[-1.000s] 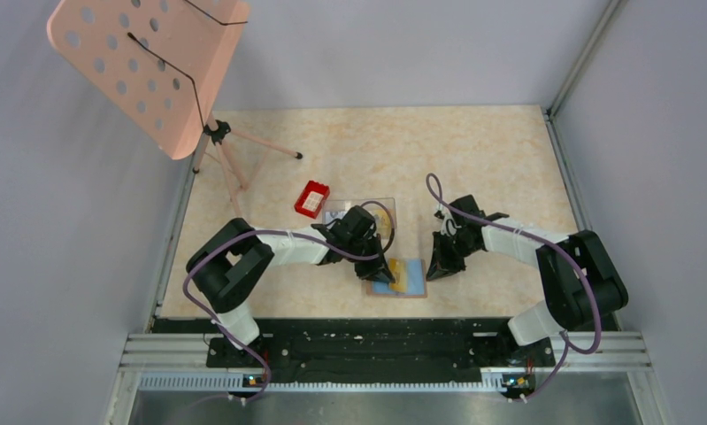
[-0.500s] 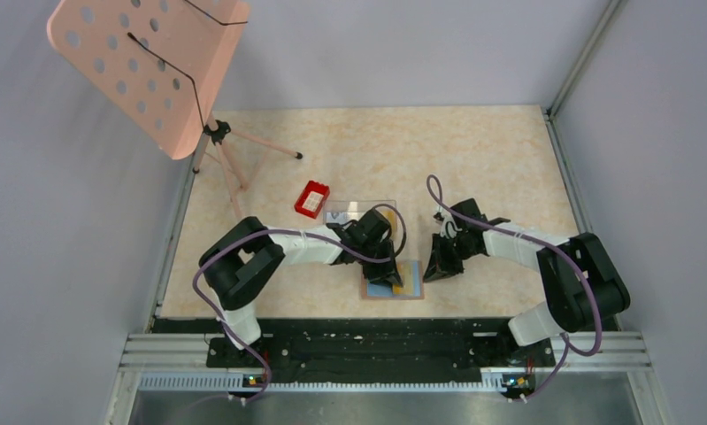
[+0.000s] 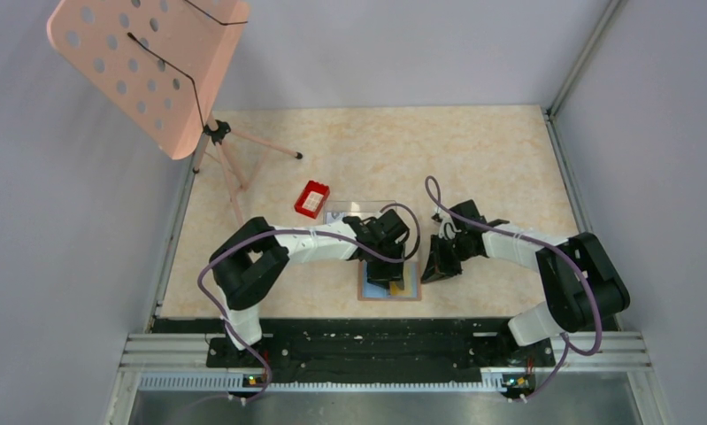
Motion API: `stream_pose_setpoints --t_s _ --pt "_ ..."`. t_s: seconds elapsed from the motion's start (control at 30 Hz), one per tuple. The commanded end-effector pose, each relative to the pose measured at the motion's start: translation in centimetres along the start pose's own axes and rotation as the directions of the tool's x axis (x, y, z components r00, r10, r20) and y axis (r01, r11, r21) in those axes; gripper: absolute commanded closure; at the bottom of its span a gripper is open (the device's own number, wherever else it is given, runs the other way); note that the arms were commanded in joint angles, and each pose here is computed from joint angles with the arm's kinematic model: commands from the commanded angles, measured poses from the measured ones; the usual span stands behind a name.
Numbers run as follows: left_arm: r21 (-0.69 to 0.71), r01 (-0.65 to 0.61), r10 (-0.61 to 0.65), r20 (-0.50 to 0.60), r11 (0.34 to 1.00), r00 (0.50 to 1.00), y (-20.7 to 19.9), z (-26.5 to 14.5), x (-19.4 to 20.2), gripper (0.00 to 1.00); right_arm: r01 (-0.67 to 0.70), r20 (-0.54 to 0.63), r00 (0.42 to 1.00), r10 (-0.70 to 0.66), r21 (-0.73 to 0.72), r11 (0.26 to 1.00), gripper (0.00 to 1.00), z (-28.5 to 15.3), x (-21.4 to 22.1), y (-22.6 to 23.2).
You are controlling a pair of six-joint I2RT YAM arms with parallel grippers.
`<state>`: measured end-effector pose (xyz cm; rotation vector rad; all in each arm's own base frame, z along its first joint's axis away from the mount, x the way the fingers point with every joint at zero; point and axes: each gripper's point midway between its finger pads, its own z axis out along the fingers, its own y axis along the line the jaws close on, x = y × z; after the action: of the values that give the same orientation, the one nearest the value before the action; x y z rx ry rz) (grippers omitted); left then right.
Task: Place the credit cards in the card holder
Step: Insert the credit card into the card holder.
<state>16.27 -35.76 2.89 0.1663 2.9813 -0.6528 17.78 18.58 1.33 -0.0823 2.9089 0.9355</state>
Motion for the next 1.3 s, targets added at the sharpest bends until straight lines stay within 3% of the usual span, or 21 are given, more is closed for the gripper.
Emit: stream_pose_setpoints --t_s 0.0,0.57,0.77,0.93,1.1,1.27 --pt "-0.075 -0.037 0.038 0.016 0.997 0.999 1.4 -0.8 -0.2 0.50 0.011 -0.032 0.999 -0.010 0.043 0.999 1.00 0.5 1.2 -1.0" --pt "0.153 -0.142 0.152 -0.054 0.978 0.987 -5.6 0.2 -0.5 0.57 0.021 -0.020 1.000 -0.020 0.051 0.998 1.00 -0.1 0.6 -0.5" --pt "0.057 -0.173 0.173 -0.004 0.983 0.985 -4.2 -1.0 -1.4 0.53 0.061 0.056 0.996 -0.065 0.069 0.996 1.00 -1.8 -1.4 0.7" --pt "-0.016 -0.193 0.193 0.117 0.981 0.974 -2.7 -4.1 -2.7 0.50 0.104 0.130 0.986 -0.107 0.034 0.994 0.85 -3.4 -4.2 3.2" --pt "0.053 -0.203 0.188 0.212 0.978 0.959 -3.9 -7.4 -3.3 0.49 0.169 0.206 0.966 -0.155 -0.053 0.984 0.65 -4.2 -7.3 6.3" --pt "0.127 -0.151 0.108 0.295 0.980 0.949 -4.2 -10.7 -4.0 0.49 0.172 0.183 0.971 -0.157 -0.073 0.982 0.56 -2.8 -10.7 7.6"
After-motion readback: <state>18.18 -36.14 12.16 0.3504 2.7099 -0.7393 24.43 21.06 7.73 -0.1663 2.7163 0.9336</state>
